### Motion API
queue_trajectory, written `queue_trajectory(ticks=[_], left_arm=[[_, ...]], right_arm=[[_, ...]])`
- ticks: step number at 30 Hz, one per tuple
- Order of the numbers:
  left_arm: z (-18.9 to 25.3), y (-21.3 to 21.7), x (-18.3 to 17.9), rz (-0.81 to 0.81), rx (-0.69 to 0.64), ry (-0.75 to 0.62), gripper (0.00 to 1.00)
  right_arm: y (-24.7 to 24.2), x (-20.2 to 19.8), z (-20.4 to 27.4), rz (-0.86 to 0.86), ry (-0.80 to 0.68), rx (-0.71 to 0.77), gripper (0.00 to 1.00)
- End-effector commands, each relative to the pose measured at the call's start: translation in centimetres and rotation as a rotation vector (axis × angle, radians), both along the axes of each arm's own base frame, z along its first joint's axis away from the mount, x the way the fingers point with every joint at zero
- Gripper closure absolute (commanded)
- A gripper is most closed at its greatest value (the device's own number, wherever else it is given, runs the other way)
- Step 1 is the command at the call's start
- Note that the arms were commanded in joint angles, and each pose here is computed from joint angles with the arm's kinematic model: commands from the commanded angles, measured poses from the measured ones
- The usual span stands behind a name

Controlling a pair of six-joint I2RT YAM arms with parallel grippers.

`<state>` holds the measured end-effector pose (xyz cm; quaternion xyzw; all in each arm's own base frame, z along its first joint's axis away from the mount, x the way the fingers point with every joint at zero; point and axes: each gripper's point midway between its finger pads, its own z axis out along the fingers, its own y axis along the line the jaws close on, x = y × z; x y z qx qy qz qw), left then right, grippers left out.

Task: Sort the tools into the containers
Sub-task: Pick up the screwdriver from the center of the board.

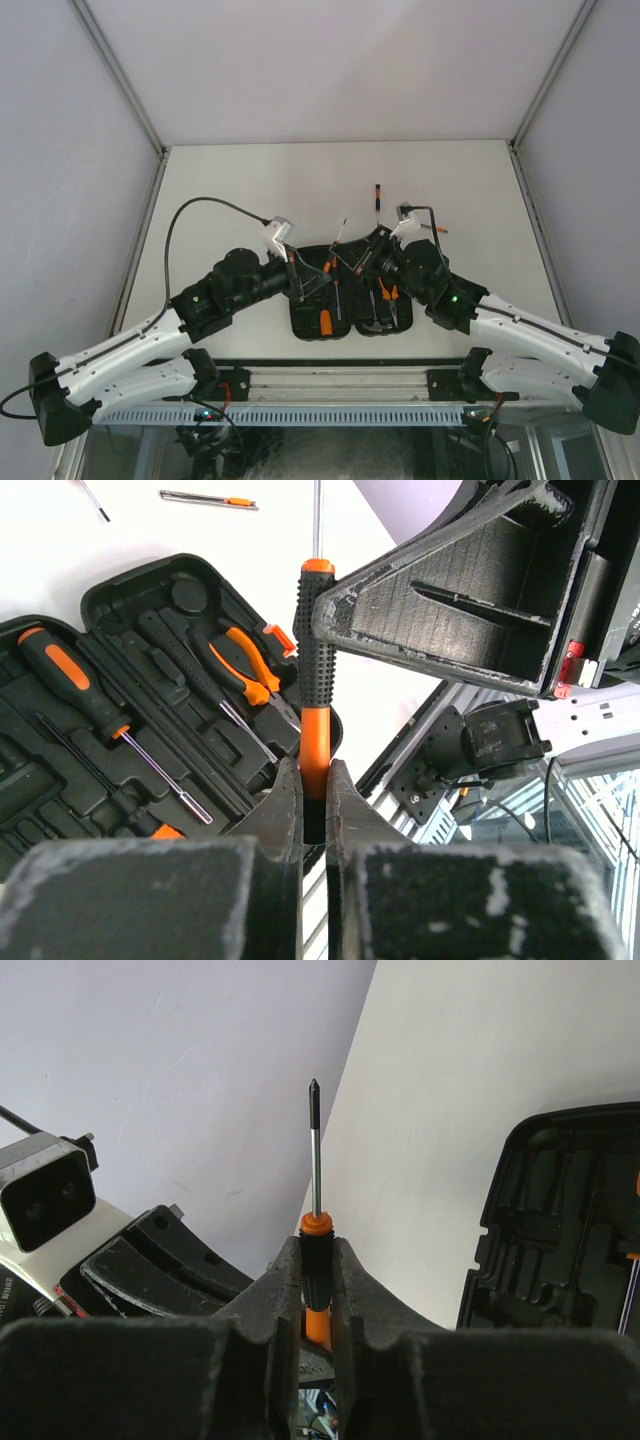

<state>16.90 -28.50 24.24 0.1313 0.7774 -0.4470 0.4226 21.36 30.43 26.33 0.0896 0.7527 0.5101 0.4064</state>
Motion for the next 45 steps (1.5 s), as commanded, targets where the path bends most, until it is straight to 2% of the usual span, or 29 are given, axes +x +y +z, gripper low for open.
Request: queue_trajectory(ticks=[1, 4, 10, 14, 17, 28, 32, 41, 45], left_arm=[[2.6, 0.1, 0.7, 0.027, -0.04, -0.041, 1.0], [2.5, 0.6, 0.9, 0.048, -0.026, -0.048, 1.0], [3.1, 2.4, 1.5, 0.126, -0.012, -0.082, 1.0], [3.2, 3.9, 2.1, 0.195, 0.018, -0.1, 1.0], [3.1, 4.9, 2.5, 0.241, 0.045, -0.115, 1.0], [3.2, 7.2, 2.5, 0.255, 0.165, -0.205, 1.0], [3.3, 7.5, 2.4, 0.249, 0.184, -0.22, 1.0], [2.8, 7.0, 1.7, 0.166, 0.255, -0.233, 1.0], [2.9, 7.3, 1.7, 0.155, 0.276, -0.255, 1.0]], right_arm=[[0.4, -0.4, 1.9, 0.031, -0.034, 0.061, 1.0], [0.3, -0.7, 2.1, 0.053, -0.063, 0.044, 0.98], [-0.1, -1.6, 2.8, 0.11, -0.16, -0.005, 0.78], [-0.9, -1.9, 2.7, 0.115, -0.192, -0.048, 0.6], [-1.9, -2.0, 2.6, 0.106, -0.232, -0.101, 0.54], [-7.9, -0.7, 3.5, -0.007, -0.472, -0.344, 0.5], [-7.9, -0.7, 3.7, 0.052, -0.592, -0.425, 0.51], [-7.4, -1.2, 4.2, 0.126, -0.703, -0.489, 0.52], [-6.7, -2.4, 4.9, 0.258, -0.813, -0.562, 0.53]])
